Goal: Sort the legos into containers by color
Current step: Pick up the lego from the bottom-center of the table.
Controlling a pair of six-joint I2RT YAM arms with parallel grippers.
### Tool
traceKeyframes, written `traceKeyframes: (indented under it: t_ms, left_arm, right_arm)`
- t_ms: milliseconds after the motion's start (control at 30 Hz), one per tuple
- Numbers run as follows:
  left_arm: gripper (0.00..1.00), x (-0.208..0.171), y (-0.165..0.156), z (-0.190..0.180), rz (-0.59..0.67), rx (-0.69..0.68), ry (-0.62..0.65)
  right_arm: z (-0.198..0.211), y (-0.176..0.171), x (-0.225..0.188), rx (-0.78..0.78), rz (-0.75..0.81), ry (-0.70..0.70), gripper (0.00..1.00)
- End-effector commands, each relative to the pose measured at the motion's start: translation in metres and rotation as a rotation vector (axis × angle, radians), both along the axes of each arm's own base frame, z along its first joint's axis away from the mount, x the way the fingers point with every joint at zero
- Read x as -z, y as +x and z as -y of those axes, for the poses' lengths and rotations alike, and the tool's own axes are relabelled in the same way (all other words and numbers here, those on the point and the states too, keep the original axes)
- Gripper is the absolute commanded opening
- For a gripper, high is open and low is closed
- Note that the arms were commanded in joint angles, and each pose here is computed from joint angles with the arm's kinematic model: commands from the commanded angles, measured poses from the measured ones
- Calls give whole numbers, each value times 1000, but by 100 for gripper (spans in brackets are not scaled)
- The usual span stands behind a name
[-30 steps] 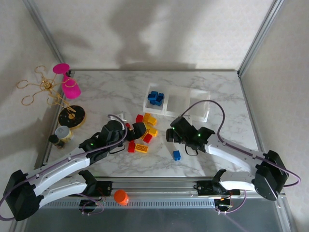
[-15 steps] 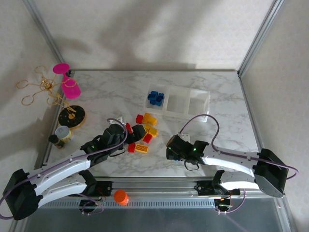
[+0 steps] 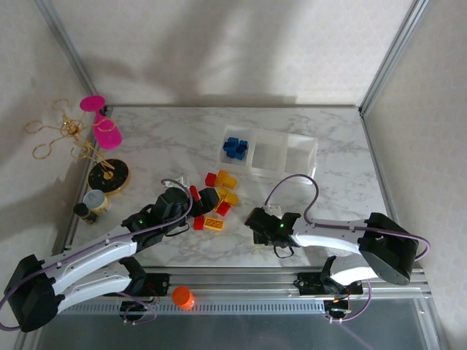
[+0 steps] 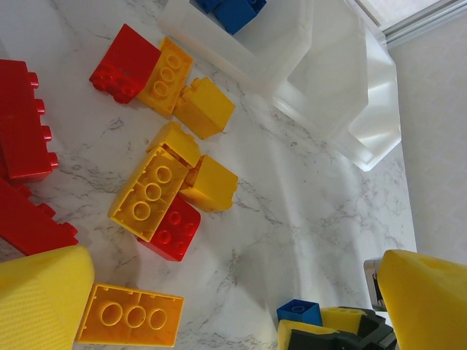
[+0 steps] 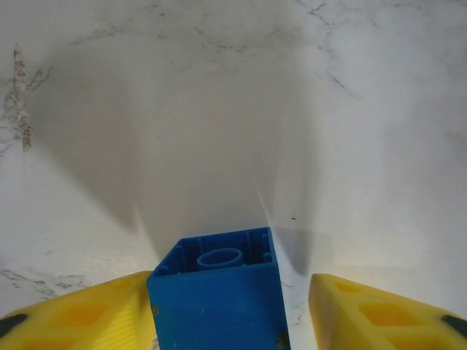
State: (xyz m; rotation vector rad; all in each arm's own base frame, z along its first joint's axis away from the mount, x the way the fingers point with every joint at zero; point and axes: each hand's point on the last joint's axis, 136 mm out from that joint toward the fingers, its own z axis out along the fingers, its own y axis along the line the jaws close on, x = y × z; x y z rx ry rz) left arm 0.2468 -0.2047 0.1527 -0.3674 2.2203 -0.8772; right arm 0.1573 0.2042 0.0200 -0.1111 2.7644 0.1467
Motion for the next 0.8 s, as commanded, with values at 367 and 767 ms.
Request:
traceKeyframes:
  t_ms: [367,767]
  left_arm:
    - [100,-9,5,-1,42,-9,35]
    - [100,-42,21,-14,128,-54,94]
  right_arm:
    - [-12,23,-44,-21,138,21,33]
    - [-43,111,-135,-40,395,100,31]
